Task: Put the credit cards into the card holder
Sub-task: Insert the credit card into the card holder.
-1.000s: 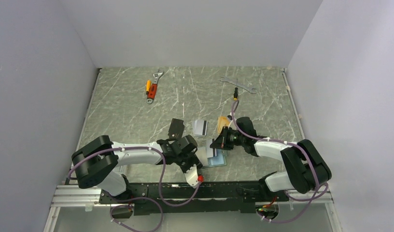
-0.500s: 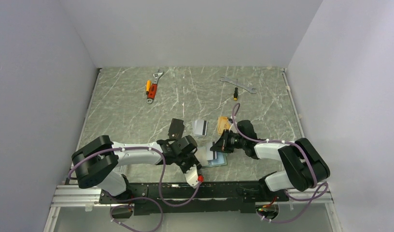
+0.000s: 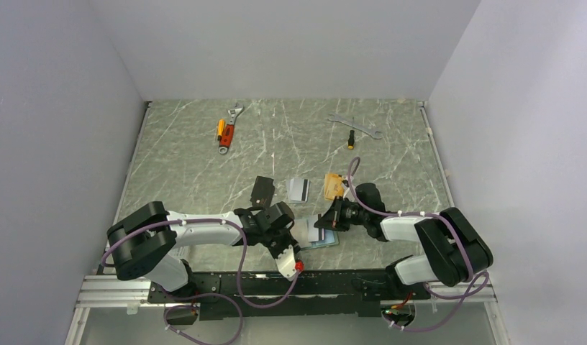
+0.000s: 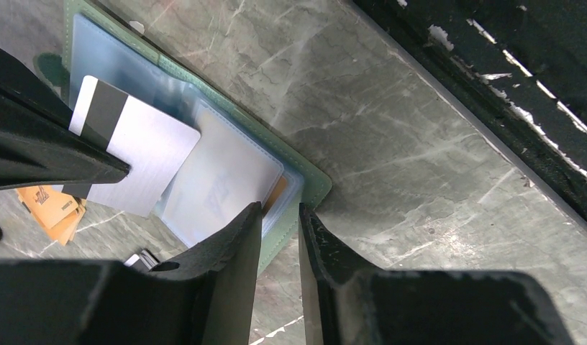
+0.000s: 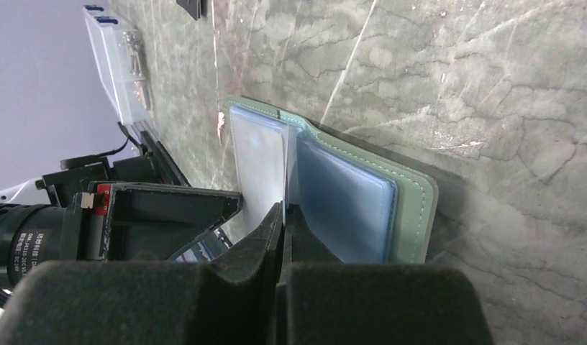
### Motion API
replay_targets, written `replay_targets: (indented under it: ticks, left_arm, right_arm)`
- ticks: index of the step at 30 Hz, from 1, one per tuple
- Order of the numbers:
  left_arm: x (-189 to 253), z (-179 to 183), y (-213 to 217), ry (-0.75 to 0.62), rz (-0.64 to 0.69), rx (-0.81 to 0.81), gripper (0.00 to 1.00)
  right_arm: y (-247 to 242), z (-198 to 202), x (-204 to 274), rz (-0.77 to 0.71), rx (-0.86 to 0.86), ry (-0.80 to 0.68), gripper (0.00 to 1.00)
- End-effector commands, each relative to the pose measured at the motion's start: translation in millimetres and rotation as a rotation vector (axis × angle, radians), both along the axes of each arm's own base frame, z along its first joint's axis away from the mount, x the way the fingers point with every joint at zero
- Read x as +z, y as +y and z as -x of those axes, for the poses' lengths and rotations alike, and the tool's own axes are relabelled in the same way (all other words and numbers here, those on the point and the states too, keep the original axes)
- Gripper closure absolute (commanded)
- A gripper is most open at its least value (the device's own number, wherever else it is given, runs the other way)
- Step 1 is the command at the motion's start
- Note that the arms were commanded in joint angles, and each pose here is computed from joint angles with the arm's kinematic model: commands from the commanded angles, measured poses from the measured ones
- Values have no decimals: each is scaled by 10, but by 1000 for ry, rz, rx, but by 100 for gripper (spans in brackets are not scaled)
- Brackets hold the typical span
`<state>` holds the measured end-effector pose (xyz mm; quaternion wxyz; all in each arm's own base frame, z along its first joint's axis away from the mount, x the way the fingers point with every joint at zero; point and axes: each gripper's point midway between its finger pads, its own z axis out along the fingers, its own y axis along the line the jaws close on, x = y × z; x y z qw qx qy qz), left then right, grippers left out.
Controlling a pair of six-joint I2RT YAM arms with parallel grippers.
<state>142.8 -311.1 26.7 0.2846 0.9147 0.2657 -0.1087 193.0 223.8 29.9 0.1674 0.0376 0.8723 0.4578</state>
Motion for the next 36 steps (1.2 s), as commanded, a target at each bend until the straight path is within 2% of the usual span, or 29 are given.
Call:
replay_targets:
  ticks: [1, 20, 27, 36]
  left_arm:
    - [-18, 107, -29, 36, 5, -24, 69]
    - [-1, 98, -45, 39, 0, -16, 70]
    - [3, 111, -26, 41, 0, -13, 71]
    - [-1, 117, -19, 42, -4, -16, 72]
  right_arm:
    - [26, -31, 85, -39, 6, -54, 100]
    - [12, 150, -12, -58, 47, -28, 100]
    - [-149, -11, 20, 13, -32, -86, 100]
    - [-116, -53, 109, -49, -34, -101, 100]
